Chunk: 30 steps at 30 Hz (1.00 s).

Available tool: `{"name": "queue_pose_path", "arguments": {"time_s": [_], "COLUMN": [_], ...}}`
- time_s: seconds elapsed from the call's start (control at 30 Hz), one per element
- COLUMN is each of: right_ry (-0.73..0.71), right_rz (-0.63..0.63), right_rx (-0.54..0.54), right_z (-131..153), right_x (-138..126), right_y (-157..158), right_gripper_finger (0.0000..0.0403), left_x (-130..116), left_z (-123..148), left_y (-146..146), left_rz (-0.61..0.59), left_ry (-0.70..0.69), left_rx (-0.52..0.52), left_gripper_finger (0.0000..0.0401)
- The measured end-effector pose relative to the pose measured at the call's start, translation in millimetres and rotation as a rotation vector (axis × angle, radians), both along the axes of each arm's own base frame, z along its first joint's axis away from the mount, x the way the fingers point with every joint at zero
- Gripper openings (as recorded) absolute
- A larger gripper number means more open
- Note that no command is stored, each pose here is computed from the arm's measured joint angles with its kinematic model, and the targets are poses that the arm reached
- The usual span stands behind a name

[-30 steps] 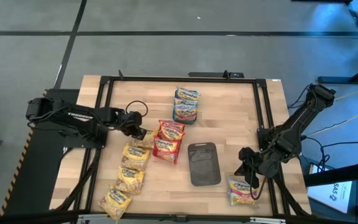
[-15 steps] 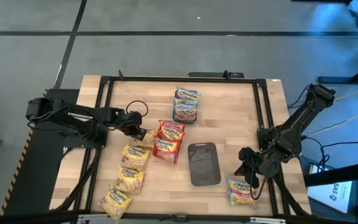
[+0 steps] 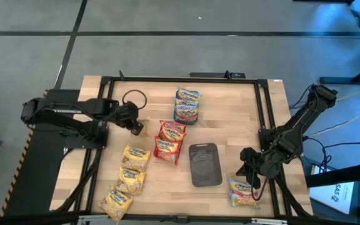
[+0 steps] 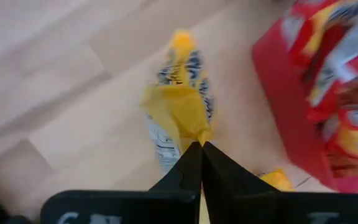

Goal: Sort Maruchan noodles
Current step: Put the yellow bag into the black bin

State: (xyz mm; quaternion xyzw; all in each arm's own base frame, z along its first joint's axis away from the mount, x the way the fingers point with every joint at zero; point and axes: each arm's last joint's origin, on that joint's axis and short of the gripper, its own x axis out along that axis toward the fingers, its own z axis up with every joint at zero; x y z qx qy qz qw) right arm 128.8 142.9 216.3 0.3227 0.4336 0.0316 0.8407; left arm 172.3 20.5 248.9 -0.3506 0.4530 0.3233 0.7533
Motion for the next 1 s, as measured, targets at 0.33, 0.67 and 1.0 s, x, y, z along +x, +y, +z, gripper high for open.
{"name": "queue_pose_path", "arguments": {"time_s": [0.33,0.67,1.0], "right_ry": [0.012,-0.030,-0.041], "right_rz": [-0.060,-0.205,-0.367], "right_rx": [-0.122,-0.268,-0.321], "right_z": [-6,-9,-12], "right_x": [-3,-5,-9], "right_y": [-8,-18,-27], "right_gripper_finger": [0.0012,0.0012,0.0012], "left_x": [5,17,51], "left_z": [74,116,129], "left_y": [-6,-23,-43], "left_rz": [-0.029,-0.064,-0.135], "left_ry": [-0.162,-0.442,-0.691], "left_rx": [0.146,0.193,0.206], "left_gripper_finger": [0.0000,0.0000,0.0000]}}
